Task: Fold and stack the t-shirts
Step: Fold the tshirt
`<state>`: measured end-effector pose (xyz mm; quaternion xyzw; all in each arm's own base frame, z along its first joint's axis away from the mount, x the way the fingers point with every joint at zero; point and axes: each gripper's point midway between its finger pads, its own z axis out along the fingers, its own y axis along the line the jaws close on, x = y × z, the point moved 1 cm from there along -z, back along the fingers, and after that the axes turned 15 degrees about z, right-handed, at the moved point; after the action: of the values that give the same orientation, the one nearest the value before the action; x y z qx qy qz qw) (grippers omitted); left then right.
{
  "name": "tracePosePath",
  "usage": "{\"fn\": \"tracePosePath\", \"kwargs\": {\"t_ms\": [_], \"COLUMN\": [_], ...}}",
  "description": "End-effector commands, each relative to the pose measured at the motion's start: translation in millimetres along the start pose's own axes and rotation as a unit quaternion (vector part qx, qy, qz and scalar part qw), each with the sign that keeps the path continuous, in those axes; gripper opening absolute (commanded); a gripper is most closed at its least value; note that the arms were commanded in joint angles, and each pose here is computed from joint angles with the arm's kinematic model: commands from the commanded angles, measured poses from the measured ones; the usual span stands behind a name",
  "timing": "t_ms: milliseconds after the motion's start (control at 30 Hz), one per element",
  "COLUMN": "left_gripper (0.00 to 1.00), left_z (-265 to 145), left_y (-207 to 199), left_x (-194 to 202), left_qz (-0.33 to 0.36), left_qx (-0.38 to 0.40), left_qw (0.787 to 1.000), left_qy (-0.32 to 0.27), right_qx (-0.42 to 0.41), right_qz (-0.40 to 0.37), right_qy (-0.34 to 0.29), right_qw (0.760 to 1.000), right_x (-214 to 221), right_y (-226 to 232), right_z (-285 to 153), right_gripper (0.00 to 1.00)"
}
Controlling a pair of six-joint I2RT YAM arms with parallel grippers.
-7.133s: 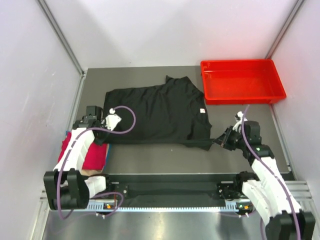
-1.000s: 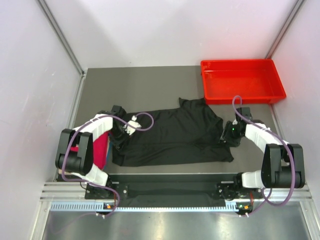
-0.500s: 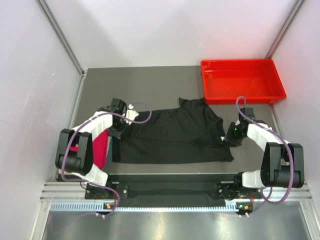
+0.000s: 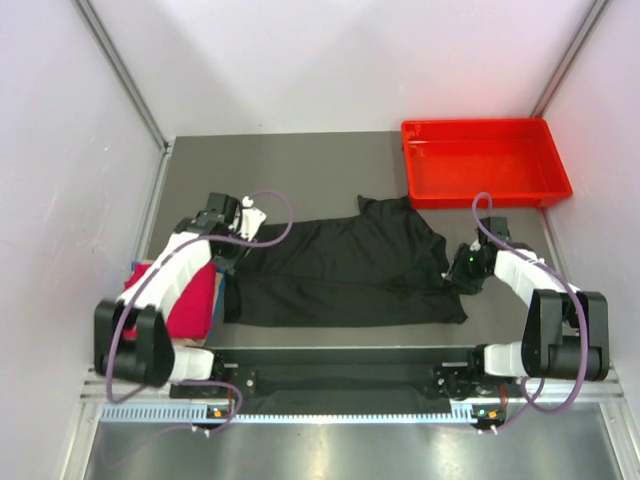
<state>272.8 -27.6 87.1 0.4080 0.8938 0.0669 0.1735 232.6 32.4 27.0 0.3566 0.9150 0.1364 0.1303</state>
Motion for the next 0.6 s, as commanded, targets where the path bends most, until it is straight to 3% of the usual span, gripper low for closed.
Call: {"fn": "tracePosePath", "kwargs": {"t_ms": [0, 67, 133, 200, 400, 567], "left_gripper": [0.41, 0.3, 0.3, 0.35, 0.48, 0.52], "left_z": [-32, -29, -18, -12, 5, 8], "left_y": [-25, -45, -59, -53, -94, -116], "left_x": [28, 41, 60, 65, 50, 33], "left_qz": [-0.013, 0.0, 0.01, 0.001, 0.108, 0.149], "left_qx": [0.025, 0.062, 0.077, 0.06, 0.103, 0.158], "left_qw": [0.999, 0.998, 0.996, 0.995, 0.987, 0.976], "left_qy": [0.014, 0.02, 0.05, 0.074, 0.066, 0.021], "right_qx": [0.016, 0.017, 0.018, 0.026, 0.023, 0.037], "right_qz": [-0.008, -0.004, 0.001, -0.002, 0.013, 0.036], "right_qy": [-0.073, -0.074, -0.082, -0.087, -0.072, -0.082], "right_qw": [0.997, 0.997, 0.996, 0.996, 0.997, 0.995], "right_x": [-27, -25, -25, -25, -20, -25], "right_y": [-10, -11, -12, -15, -17, -29], "right_z": [10, 5, -2, -8, -8, -7], "right_gripper": [0.4, 0.45, 0.48, 0.51, 0.53, 0.54]}}
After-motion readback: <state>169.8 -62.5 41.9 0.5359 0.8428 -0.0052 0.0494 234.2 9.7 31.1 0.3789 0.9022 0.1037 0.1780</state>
